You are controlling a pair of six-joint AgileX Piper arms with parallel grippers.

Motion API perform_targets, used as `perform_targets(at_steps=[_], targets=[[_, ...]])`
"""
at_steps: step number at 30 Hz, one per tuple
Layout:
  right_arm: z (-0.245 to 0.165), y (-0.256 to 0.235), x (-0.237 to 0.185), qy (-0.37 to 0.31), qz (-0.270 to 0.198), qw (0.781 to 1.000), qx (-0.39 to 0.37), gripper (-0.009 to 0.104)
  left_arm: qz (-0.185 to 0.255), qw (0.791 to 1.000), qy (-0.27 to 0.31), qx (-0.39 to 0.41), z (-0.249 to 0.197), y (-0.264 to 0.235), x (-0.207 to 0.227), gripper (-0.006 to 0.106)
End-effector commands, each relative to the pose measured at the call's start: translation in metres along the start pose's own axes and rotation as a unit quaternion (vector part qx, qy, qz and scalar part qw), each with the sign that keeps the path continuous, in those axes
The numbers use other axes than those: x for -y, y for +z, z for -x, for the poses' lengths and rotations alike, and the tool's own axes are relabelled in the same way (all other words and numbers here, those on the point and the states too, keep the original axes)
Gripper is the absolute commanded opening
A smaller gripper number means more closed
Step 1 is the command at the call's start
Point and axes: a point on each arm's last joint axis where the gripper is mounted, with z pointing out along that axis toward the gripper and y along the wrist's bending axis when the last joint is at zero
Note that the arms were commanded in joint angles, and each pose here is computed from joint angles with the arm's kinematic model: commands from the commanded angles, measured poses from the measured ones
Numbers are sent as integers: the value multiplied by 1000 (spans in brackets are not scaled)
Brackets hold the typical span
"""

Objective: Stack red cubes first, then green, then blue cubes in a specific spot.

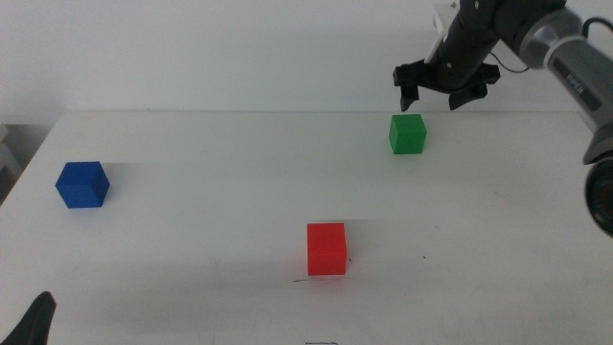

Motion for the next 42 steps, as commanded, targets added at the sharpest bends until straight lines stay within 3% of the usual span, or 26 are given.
perform_targets(at_steps=[1,14,27,30,33,36,37,42], targets=[[20,-34,6,-11,10,997,73,74,-4,999,-6,53,9,-2,1,94],[28,6,6,-38,18,991,125,74,-4,999,-6,53,9,-2,1,94],[22,38,5,-55,23,991,117,70,-4,999,-6,53,9,-2,1,94],[23,41,5,-66,25,990,123,62,-4,999,-6,53,9,-2,1,94],[22,44,4,-64,27,990,122,46,-4,999,-6,53,9,-2,1,94],[21,44,4,-63,28,991,118,18,-4,999,-6,53,9,-2,1,94],[20,41,2,-64,27,992,109,-1,-4,999,-6,53,9,-2,1,94],[21,11,-6,-41,33,994,97,-1,-4,999,-6,53,9,-2,1,94]])
